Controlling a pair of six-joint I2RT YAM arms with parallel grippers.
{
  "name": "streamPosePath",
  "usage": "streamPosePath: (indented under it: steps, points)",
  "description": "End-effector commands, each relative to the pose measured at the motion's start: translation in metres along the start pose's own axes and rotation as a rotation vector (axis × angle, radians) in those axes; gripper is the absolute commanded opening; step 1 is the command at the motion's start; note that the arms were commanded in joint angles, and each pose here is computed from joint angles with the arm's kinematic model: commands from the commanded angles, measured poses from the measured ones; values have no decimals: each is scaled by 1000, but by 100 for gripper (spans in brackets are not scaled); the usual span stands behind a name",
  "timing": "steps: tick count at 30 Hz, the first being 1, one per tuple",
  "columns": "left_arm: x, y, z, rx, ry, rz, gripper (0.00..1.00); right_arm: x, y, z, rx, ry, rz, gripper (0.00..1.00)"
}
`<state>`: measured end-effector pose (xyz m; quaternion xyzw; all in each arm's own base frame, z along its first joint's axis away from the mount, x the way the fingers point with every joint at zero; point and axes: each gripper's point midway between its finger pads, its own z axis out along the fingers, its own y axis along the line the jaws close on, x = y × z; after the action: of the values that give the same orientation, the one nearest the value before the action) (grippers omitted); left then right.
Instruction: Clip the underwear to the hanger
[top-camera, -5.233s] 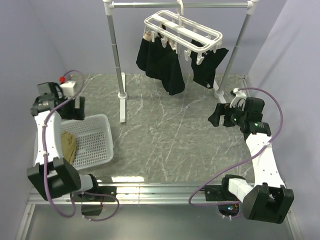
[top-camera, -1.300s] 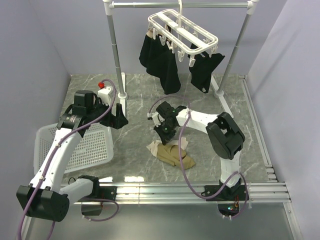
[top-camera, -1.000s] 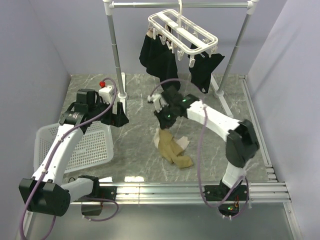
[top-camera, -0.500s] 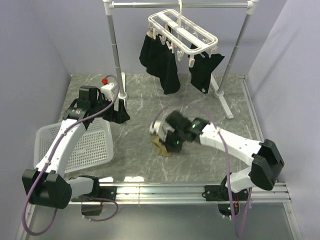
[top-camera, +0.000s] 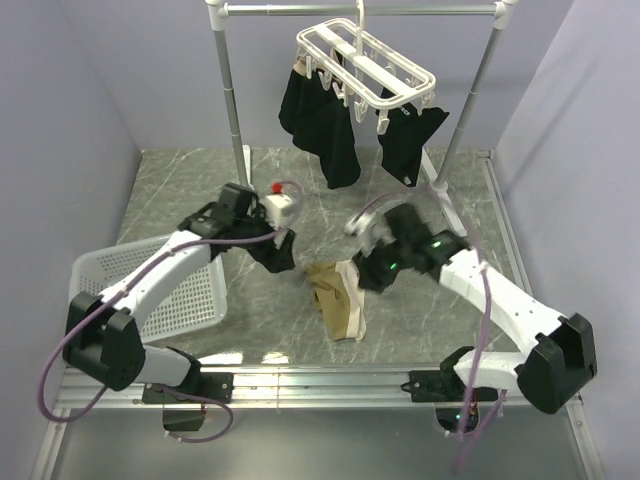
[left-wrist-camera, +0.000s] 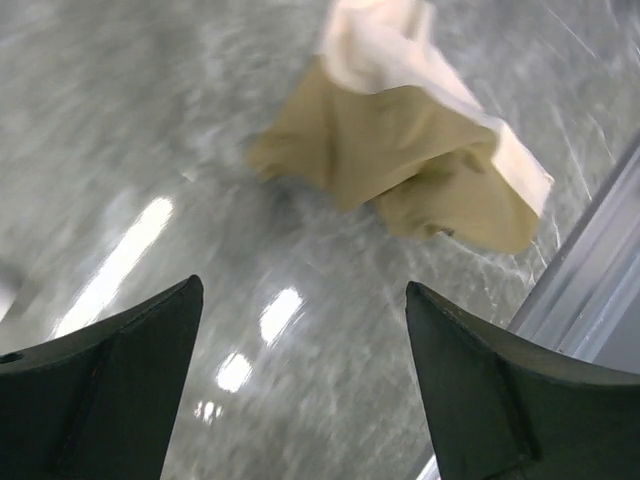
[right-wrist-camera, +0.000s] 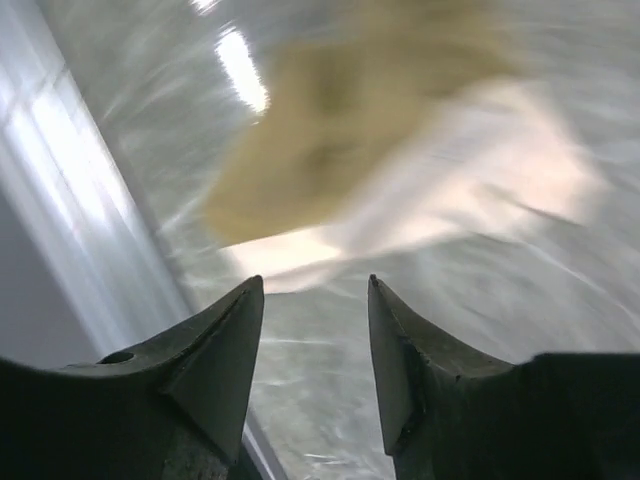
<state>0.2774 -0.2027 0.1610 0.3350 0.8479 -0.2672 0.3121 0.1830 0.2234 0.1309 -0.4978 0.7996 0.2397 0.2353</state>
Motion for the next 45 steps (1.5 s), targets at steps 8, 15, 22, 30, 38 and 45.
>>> streamPosePath:
  steps: [8,15,22,30,38,45]
  points:
    - [-42,-61,94,121,7,361,82,18,-85,-53,109,-159,519,46]
    - [-38,-84,166,198,158,405,78,42,-101,-49,123,-121,696,46]
    - [-17,-73,191,150,269,379,68,39,-106,-48,120,-127,722,46]
    - [-31,-75,173,118,230,379,1,33,-111,-43,103,-143,732,46]
    - [-106,-109,88,116,-11,382,0,28,-120,-34,93,-176,743,46]
    - [-126,-126,39,131,-112,368,4,12,-135,-24,57,-230,750,46]
